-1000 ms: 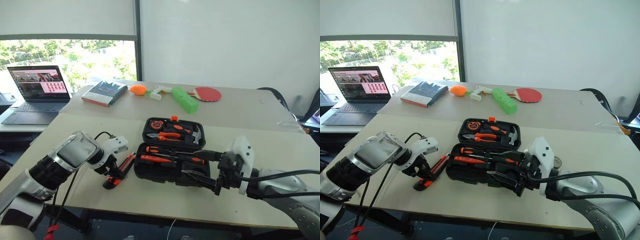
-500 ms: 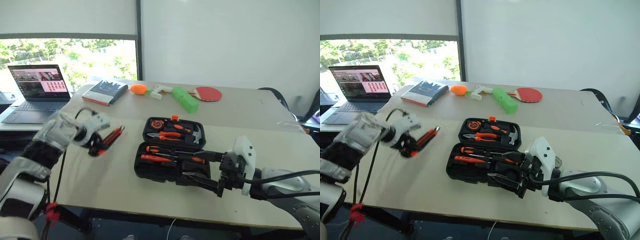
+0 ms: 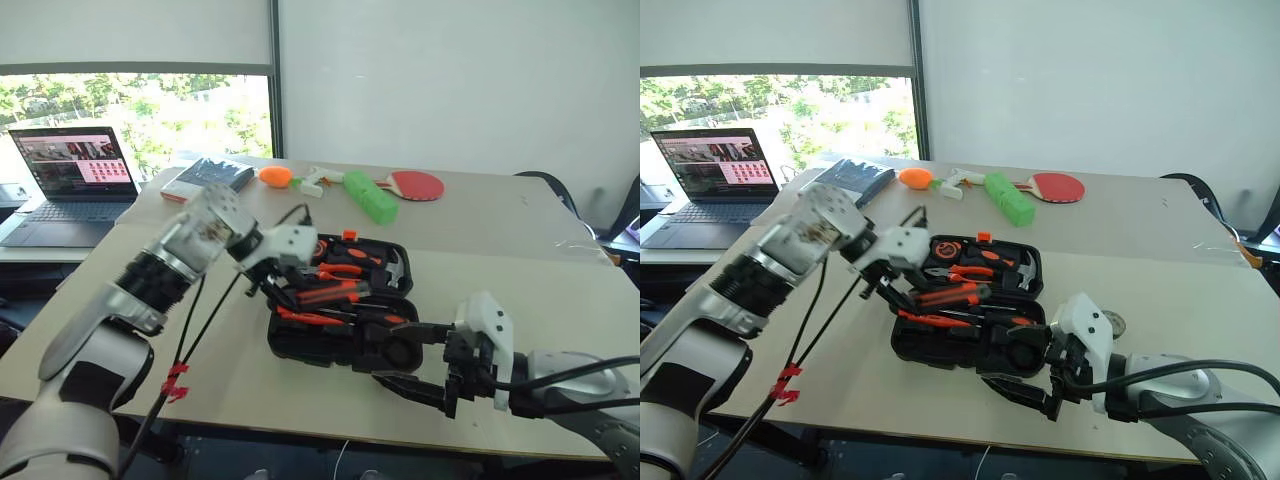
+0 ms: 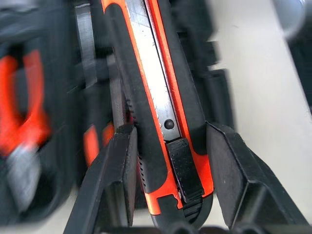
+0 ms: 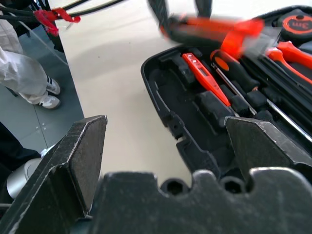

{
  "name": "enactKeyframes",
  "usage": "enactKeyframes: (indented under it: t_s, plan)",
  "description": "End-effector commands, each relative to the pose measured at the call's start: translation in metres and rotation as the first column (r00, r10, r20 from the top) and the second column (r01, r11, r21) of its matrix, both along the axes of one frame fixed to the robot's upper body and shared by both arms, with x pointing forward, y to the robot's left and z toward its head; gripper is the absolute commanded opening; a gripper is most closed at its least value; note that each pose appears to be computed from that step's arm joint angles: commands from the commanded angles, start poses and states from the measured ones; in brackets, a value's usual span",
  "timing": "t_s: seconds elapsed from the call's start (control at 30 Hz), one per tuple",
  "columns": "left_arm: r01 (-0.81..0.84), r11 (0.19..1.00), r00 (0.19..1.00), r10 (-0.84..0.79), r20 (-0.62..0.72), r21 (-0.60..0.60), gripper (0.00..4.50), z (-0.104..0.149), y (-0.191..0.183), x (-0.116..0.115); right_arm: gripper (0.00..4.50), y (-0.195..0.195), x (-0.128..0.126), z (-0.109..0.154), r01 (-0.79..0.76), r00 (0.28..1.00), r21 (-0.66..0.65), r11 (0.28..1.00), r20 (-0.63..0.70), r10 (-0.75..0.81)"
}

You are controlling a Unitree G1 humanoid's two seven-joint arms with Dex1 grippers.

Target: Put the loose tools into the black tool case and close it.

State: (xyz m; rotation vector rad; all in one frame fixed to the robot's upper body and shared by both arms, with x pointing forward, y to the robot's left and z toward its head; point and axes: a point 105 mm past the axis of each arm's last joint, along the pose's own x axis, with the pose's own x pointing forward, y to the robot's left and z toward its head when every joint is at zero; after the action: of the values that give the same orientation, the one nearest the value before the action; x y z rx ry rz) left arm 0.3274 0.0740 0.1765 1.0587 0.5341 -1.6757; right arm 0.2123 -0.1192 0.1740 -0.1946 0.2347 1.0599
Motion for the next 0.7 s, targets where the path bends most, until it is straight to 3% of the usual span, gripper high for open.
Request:
enactKeyframes:
  t_s: [0.03,0.23,0.63,0.7]
  plan:
    - [0.087,0.995,0.996,-0.089,0.032,0.052,1.65,-0.009,-0.009,-0.01,4.5,0.0,-0.004,0.011,0.015,0.997,0.006,1.0,0.069,-0.015]
    - [0.06,0.994,0.997,-0.064,0.038,0.093,1.65,-0.024,-0.019,-0.008,4.5,-0.001,-0.005,0.012,0.036,0.997,0.017,0.999,0.072,-0.037]
    - [0.044,0.993,0.999,-0.045,0.007,0.11,1.65,-0.027,-0.023,-0.007,4.5,0.0,-0.003,0.013,0.046,0.996,0.023,0.999,0.076,-0.047]
    - [0.051,0.993,0.999,-0.053,0.008,0.109,2.64,-0.025,-0.021,-0.008,4.5,0.0,-0.003,0.013,0.045,0.996,0.024,0.999,0.077,-0.047]
